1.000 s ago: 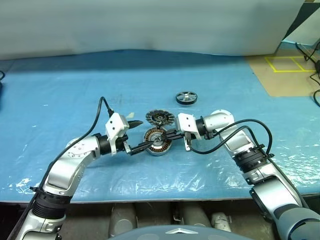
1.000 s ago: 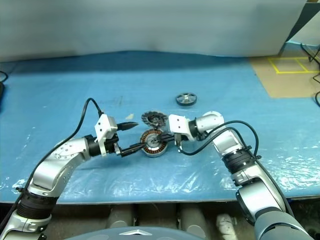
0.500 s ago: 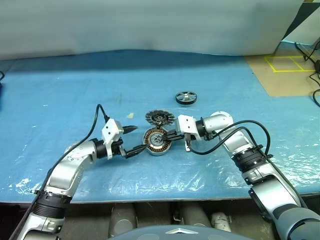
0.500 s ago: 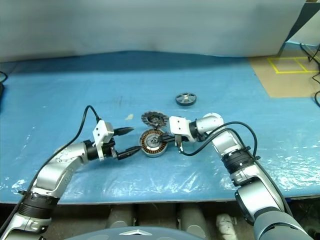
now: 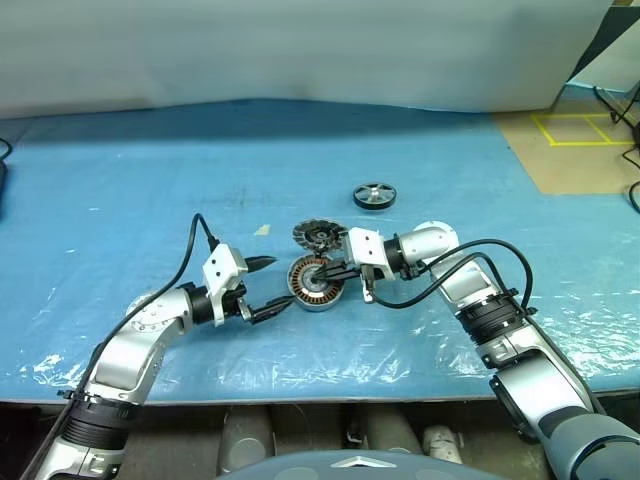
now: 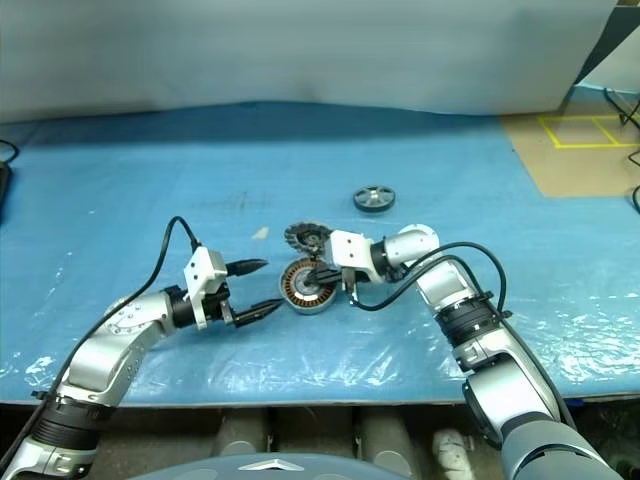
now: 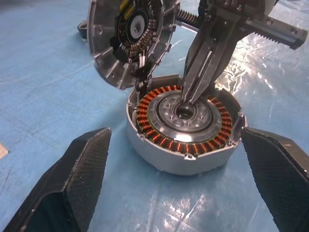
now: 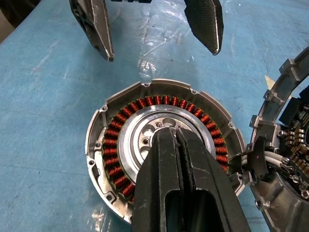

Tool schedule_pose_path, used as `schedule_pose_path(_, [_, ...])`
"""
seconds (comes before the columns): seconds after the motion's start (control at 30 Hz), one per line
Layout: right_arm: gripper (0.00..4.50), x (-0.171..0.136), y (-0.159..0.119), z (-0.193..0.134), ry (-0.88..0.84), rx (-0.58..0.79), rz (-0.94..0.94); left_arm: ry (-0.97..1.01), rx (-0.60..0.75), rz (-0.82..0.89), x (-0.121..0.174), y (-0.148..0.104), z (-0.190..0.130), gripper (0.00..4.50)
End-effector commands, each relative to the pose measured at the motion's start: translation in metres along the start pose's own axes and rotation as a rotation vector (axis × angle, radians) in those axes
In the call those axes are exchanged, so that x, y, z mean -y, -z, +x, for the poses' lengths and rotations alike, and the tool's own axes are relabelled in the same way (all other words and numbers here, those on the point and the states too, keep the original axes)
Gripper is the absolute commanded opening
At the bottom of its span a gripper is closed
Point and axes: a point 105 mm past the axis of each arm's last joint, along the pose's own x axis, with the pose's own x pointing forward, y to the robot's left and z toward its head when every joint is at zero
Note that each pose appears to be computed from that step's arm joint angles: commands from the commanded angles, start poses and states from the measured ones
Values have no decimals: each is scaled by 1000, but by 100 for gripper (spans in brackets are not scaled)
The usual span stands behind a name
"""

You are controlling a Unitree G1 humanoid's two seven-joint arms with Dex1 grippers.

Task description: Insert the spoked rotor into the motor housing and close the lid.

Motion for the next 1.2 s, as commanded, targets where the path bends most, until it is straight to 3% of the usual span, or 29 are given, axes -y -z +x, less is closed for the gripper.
schedule_pose_path(0.03, [3,8,-19,-6,23,47,-49,-1,31,30,2,-16,0,450])
schedule_pose_path(0.23, [3,2,-11,3,16,58,9,-1,31,27,5,-23,2,450])
schedule_pose_path(0.5, [3,-14,30,11,-3,-46,102,-8,20,21,3,-23,-1,450])
schedule_pose_path(0.97, [3,5,-31,-16,63,161,82,9,31,8,3,-23,7,450])
schedule_pose_path(1.2, [3,-1,-14,-39,117,90,147,6,15,-1,-3,-15,-1,450])
